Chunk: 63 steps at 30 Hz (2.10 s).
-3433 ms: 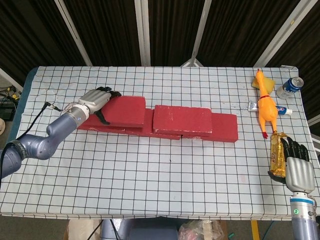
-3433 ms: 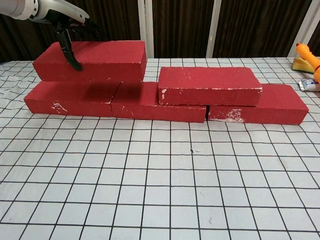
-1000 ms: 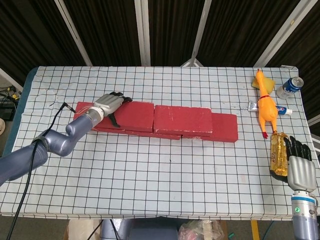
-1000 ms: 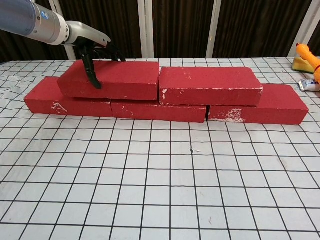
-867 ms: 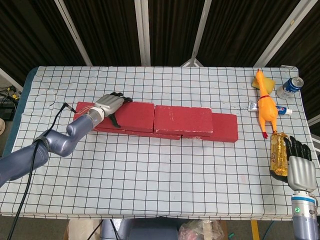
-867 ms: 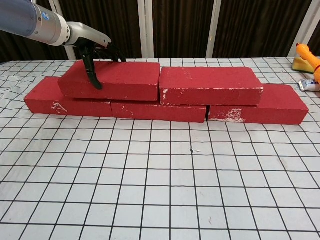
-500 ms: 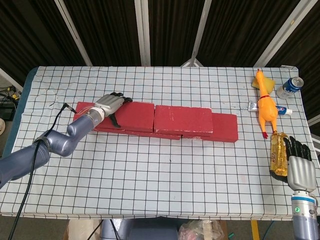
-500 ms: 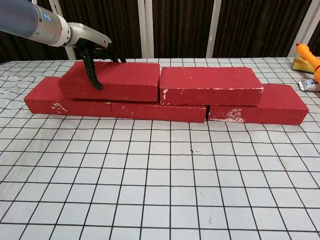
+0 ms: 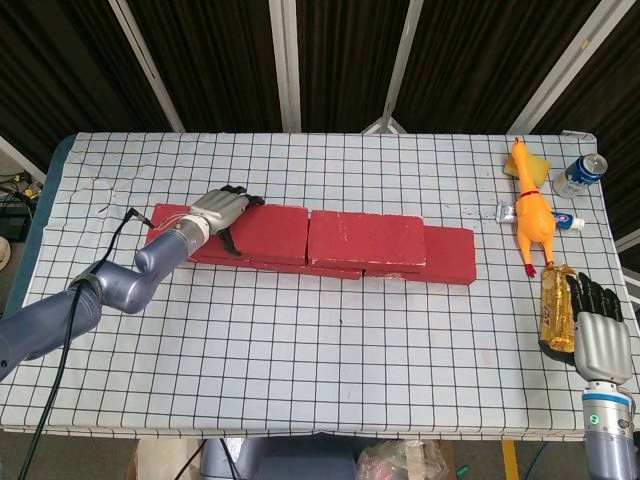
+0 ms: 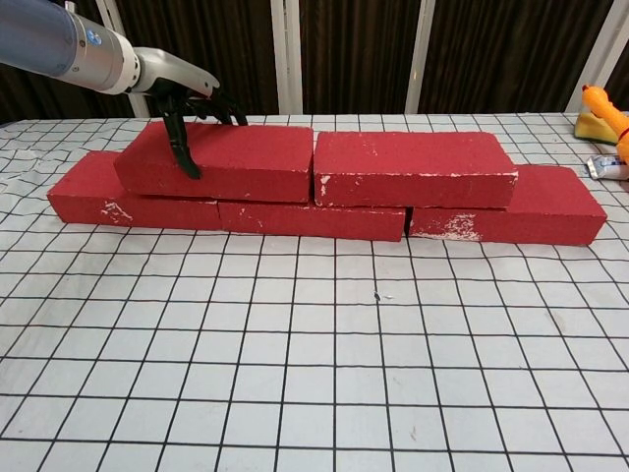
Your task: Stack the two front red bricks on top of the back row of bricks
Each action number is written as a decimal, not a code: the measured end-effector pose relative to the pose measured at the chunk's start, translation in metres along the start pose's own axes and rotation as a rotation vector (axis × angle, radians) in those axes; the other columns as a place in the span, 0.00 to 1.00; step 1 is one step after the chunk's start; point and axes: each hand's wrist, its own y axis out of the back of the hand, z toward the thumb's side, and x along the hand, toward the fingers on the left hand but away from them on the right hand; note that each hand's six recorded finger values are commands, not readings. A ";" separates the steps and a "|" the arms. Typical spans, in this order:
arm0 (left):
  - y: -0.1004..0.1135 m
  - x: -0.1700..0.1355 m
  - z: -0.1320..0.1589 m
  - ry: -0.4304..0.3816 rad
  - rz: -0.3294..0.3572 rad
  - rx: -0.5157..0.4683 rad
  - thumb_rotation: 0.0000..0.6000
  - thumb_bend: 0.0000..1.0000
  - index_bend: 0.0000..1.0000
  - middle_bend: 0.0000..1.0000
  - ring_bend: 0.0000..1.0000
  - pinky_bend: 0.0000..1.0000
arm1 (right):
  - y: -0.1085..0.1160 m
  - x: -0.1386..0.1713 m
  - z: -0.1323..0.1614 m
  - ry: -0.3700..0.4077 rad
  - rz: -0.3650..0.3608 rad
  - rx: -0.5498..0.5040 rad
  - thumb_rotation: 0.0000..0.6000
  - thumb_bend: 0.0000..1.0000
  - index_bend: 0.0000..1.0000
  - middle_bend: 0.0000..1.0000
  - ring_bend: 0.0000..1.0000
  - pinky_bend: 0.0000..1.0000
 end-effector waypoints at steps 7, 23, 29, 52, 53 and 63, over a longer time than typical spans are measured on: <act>0.000 0.001 0.001 0.002 0.003 -0.001 1.00 0.00 0.22 0.16 0.00 0.00 | 0.000 0.000 0.000 -0.001 0.001 0.000 1.00 0.16 0.05 0.00 0.00 0.00; -0.001 0.003 0.005 0.004 0.000 -0.005 1.00 0.00 0.16 0.08 0.00 0.00 | 0.000 0.000 -0.001 -0.004 -0.001 0.000 1.00 0.16 0.05 0.00 0.00 0.00; 0.000 0.002 0.006 0.005 -0.002 -0.008 1.00 0.00 0.15 0.07 0.00 0.00 | 0.000 0.000 0.000 -0.004 0.000 0.000 1.00 0.16 0.05 0.00 0.00 0.00; -0.002 0.001 0.006 0.022 -0.016 -0.011 1.00 0.00 0.10 0.03 0.00 0.00 | 0.001 0.000 -0.001 -0.009 -0.003 0.000 1.00 0.16 0.05 0.00 0.00 0.00; -0.001 0.001 0.007 0.021 -0.015 -0.011 1.00 0.00 0.10 0.03 0.00 0.00 | 0.001 0.000 -0.001 -0.009 -0.004 0.000 1.00 0.16 0.05 0.00 0.00 0.00; -0.001 0.002 0.010 0.019 -0.008 -0.004 1.00 0.00 0.10 0.11 0.00 0.00 | 0.001 -0.001 -0.001 -0.011 -0.005 -0.004 1.00 0.16 0.05 0.00 0.00 0.00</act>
